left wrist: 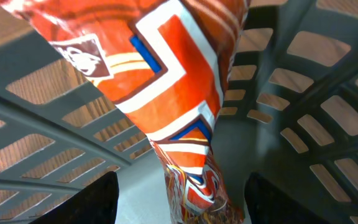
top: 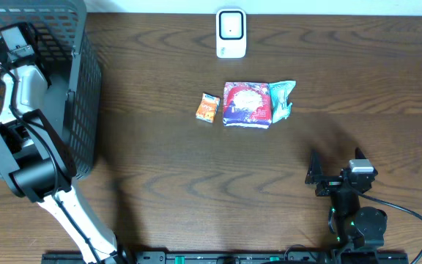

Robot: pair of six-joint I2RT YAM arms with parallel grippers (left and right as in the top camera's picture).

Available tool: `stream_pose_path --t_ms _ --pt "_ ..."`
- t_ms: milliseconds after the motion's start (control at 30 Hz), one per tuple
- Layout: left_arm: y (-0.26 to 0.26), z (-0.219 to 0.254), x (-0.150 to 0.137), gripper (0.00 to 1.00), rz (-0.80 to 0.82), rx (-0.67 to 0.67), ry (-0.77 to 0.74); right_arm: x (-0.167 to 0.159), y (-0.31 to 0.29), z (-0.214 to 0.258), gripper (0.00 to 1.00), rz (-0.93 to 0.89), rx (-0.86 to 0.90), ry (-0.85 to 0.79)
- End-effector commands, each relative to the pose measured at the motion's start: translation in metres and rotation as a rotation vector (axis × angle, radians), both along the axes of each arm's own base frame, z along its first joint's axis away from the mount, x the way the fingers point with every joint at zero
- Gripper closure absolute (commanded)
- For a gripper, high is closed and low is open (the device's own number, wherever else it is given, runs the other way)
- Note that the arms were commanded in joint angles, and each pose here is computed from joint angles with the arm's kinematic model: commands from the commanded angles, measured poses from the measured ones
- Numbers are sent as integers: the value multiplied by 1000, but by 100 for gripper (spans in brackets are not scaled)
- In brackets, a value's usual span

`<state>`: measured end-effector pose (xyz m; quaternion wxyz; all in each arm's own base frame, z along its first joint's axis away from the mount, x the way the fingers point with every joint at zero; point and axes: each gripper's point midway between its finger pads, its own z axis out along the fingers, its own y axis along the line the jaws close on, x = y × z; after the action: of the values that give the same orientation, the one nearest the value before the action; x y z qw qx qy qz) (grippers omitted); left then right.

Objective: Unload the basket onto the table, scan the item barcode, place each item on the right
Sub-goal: 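Reach the left gripper into the basket and grasp the red-white candy bar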

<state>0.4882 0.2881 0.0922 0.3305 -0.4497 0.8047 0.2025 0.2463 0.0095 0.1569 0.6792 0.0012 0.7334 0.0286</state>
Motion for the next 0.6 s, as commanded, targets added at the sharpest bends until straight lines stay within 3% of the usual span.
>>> stream_pose_path --t_ms 0,200,300,433,567 --pt "0 -16 3 35 11 -4 14 0 -4 -1 1 -17 -8 1" --pt "3 -25 10 36 11 3 -3 0 -4 -1 1 -17 -8 1" --pt "6 -22 13 52 12 12 -23 0 -4 -1 1 -17 -8 1" --pt "7 -23 10 64 14 10 -14 0 -4 -1 1 -17 -8 1" --pt "7 -23 8 92 -28 29 33 0 -4 -1 1 -17 -8 1"
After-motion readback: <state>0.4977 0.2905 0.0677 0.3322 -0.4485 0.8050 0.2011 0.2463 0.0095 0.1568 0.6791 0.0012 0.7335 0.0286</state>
